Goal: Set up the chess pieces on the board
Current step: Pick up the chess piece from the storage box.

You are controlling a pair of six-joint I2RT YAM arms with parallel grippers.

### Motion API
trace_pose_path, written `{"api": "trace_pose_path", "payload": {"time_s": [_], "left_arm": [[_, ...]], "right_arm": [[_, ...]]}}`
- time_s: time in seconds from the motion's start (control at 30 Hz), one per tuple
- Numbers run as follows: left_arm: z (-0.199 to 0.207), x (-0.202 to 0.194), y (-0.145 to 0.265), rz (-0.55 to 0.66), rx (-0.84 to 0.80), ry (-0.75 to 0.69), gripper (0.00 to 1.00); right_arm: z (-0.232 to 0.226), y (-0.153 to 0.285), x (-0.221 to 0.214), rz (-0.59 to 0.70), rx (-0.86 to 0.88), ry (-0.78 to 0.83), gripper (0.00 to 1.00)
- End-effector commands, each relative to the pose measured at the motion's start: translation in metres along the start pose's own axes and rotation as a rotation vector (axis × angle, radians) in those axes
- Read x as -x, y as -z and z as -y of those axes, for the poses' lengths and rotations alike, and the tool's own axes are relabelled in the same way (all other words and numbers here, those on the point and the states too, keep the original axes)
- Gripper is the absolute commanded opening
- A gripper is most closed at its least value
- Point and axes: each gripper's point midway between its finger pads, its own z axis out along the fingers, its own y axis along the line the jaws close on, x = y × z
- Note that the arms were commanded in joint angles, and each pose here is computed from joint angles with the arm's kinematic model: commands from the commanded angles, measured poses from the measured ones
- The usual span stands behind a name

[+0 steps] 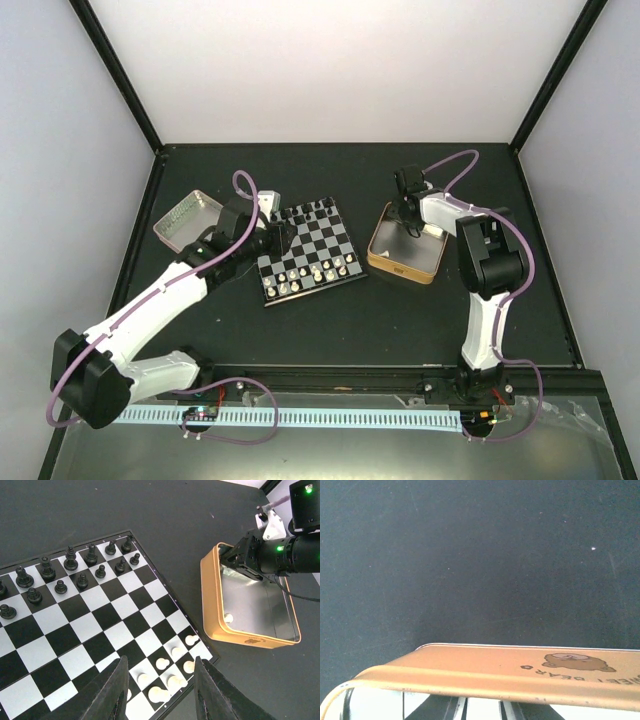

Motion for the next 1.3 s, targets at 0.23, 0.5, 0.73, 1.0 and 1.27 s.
{"api": "trace_pose_path", "payload": {"time_s": [0.23, 0.5, 0.73, 1.0, 1.27], "left_arm": [[0.003, 0.004, -0.004, -0.006, -0.03, 0.023, 0.37], [0.004, 0.002, -0.007, -0.016, -0.035, 0.023, 0.37], [0.004, 0.002, -0.009, -0.022, -0.038, 0.024, 0.37], [0.003, 0.0, -0.009, -0.027, -0.036, 0.021, 0.37], [0.003, -0.001, -0.01, -0.029, -0.038, 0.023, 0.37]], "right_arm": [[-0.001, 0.006, 0.001, 0.013, 0.023, 0.015, 0.09], [0.0, 0.021, -0.017, -0.034, 0.08, 0.026, 0.08], [0.003, 0.022, -0.028, -0.072, 0.086, 0.052, 0.15], [0.001, 0.018, -0.023, -0.095, 0.055, 0.156, 0.34], [-0.009, 0.01, -0.033, -0.181, 0.089, 0.269, 0.36]]}}
